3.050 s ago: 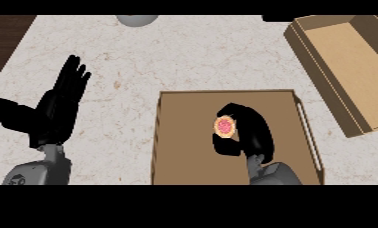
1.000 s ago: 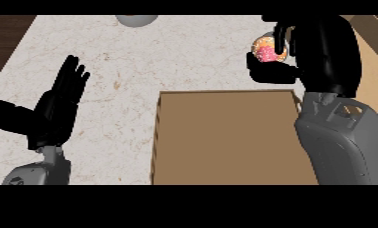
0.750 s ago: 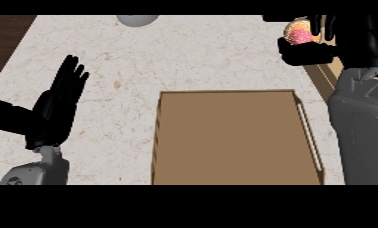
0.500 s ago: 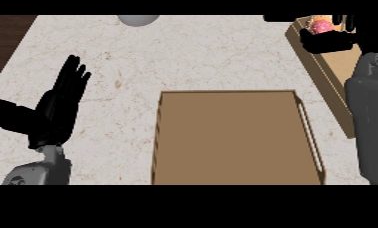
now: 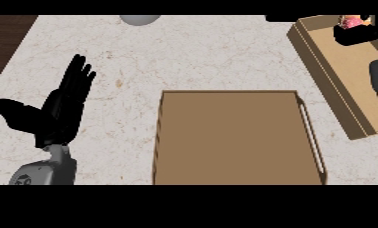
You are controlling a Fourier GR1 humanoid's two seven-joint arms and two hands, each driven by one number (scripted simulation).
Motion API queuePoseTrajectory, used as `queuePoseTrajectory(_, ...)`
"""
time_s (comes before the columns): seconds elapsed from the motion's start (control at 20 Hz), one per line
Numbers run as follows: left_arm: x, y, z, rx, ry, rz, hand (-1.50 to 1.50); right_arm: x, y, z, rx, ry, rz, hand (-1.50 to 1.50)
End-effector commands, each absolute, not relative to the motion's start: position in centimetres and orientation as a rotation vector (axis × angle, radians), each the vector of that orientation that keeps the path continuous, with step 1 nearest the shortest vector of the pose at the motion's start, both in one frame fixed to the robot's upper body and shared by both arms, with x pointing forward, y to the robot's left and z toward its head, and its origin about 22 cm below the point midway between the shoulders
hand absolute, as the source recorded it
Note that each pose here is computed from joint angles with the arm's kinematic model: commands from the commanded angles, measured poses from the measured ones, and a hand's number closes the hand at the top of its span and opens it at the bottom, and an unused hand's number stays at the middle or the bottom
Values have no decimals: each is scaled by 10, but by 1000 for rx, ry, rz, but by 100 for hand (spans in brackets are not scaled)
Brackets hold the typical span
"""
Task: Pick the cupcake from the tray and place it in the cardboard box
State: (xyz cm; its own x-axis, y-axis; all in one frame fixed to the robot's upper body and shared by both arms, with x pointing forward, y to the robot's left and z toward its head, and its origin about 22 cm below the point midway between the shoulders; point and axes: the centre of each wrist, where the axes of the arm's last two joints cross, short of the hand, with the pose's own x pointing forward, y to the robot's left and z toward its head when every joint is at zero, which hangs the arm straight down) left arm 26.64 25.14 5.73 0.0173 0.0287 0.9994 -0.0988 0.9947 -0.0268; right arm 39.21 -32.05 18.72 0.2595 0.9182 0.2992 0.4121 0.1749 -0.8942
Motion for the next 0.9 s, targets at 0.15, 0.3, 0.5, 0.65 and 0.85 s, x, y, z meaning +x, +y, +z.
queuePoseTrajectory(0.15,269,253,61,61,-1537,78,0,402,-372,154,-1435,-1102,795,150)
queuePoseTrajectory(0.3,275,257,65,46,-1573,97,0,400,-379,124,-1369,-840,935,150)
queuePoseTrajectory(0.5,281,254,70,46,-1568,74,0,404,-412,130,-1245,-856,840,-150)
queuePoseTrajectory(0.65,268,251,59,3,-1565,59,0,401,-424,128,-1257,-1001,752,-150)
queuePoseTrajectory(0.85,271,256,63,50,-1555,84,0,410,-403,136,-1353,-1302,601,-150)
